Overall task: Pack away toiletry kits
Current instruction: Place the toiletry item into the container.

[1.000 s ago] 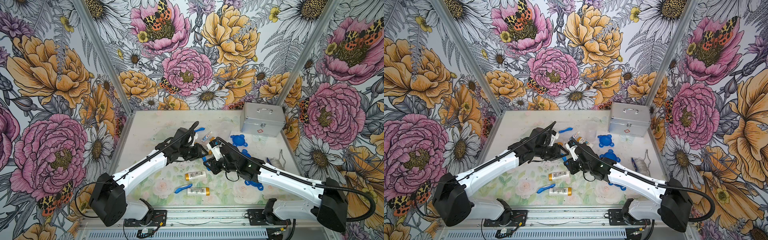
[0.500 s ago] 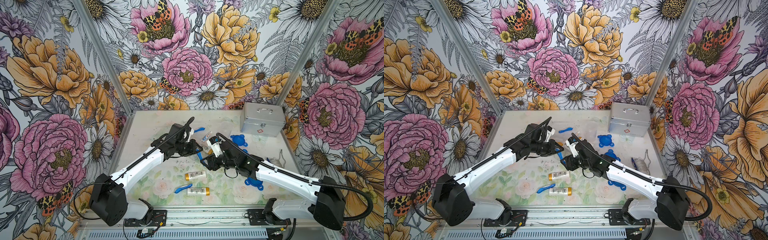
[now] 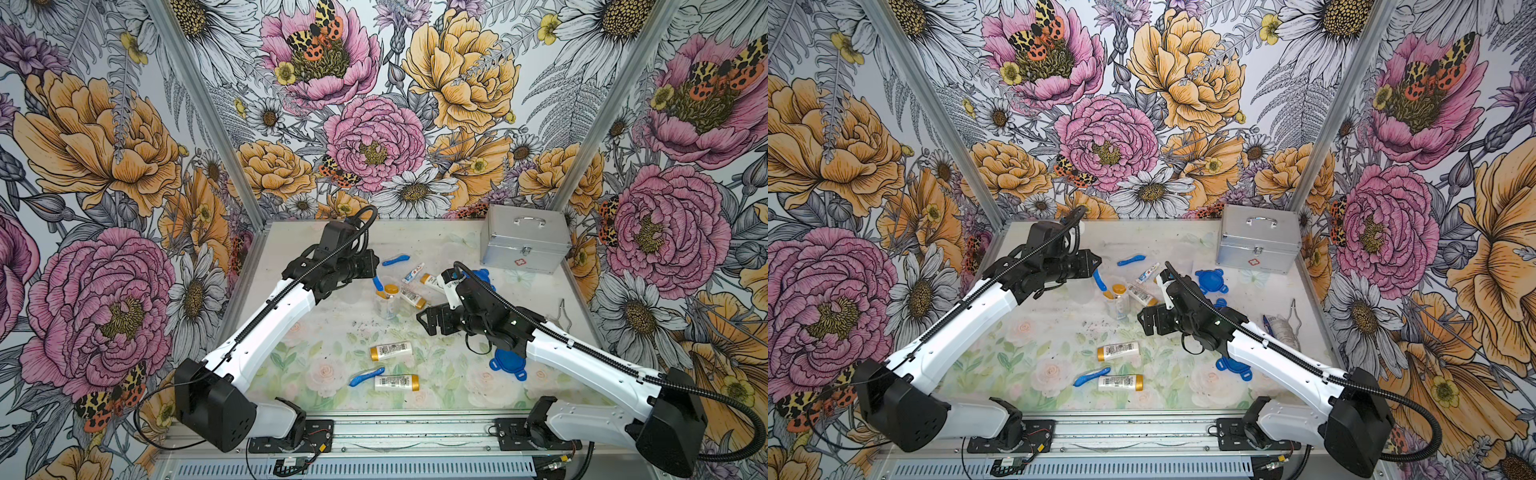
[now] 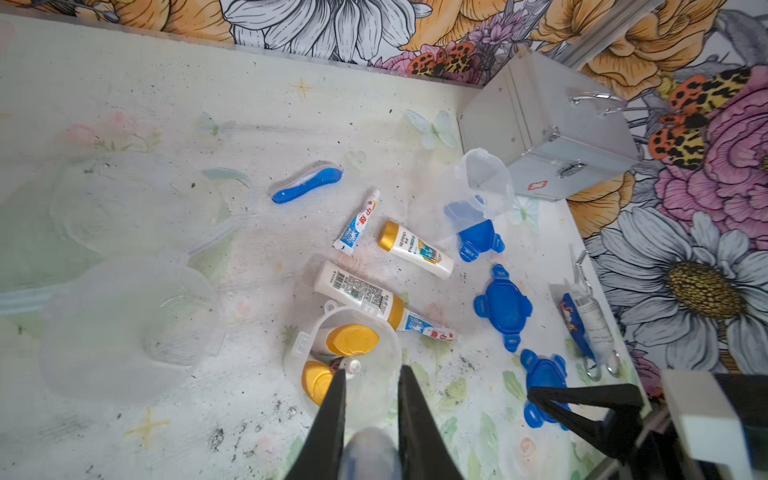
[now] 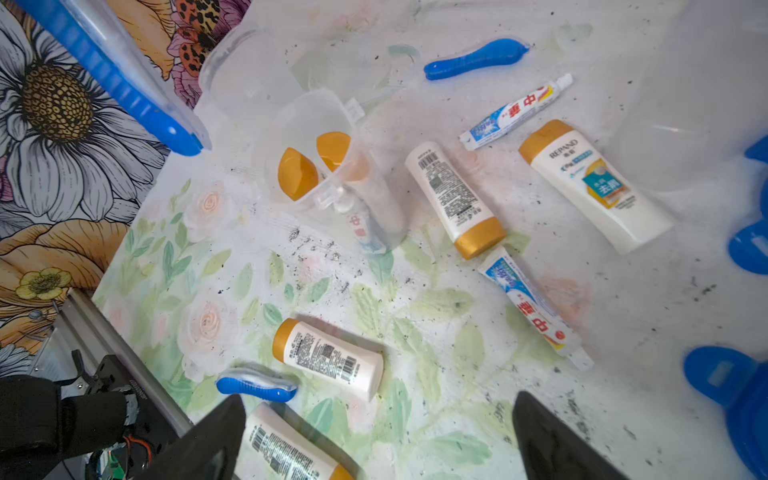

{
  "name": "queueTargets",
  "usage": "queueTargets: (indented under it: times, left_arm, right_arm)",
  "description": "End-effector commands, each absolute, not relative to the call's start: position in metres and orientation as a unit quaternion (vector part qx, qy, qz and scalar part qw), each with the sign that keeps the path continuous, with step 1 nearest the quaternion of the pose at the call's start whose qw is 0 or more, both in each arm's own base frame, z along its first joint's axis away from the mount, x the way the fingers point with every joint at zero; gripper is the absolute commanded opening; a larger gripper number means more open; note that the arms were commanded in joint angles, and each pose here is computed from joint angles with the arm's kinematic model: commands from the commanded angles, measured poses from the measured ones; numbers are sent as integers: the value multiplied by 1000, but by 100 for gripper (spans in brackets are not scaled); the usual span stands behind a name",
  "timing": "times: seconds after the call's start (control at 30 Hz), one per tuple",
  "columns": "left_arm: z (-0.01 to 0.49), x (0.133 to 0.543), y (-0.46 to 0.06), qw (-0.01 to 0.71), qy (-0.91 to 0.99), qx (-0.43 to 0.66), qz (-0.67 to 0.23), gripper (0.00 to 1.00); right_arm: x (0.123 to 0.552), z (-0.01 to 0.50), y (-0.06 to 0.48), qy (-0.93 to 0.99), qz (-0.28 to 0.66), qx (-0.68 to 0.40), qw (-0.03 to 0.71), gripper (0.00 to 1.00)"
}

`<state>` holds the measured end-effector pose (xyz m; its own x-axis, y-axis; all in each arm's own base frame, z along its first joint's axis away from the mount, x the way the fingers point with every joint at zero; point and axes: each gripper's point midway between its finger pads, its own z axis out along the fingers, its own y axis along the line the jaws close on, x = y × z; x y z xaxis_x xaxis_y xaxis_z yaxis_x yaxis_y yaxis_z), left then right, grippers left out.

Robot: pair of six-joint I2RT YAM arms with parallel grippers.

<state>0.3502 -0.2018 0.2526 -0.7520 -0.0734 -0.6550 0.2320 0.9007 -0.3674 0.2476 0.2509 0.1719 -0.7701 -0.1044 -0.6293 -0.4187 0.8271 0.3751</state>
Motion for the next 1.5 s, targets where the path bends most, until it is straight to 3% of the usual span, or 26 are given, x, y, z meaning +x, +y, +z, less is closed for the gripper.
queueTargets:
  times: [0.0, 0.37, 0.97, 1.07, 1.27, 1.47]
  left_arm:
    - [254, 366, -202, 379, 906, 56, -180, 0]
    - [226, 365, -235, 354, 914, 99, -171, 0]
    - [169, 364, -241, 325, 929, 126, -122, 0]
    - [169, 362, -244, 324, 929, 130, -124, 8]
    - [178, 360, -246, 333, 924, 136, -129, 36]
    - [190, 356, -243, 345, 919, 134, -136, 41]
  right_arm:
    - [247, 158, 236, 920, 226, -119, 298, 99]
    - [240, 135, 193, 947, 157, -61, 273, 99]
    - [230, 115, 161, 962, 124, 7, 243, 99]
    - [227, 115, 155, 963, 121, 24, 238, 99]
    - [218, 114, 136, 971, 82, 46, 221, 99]
    - [207, 113, 112, 977, 53, 77, 193, 99]
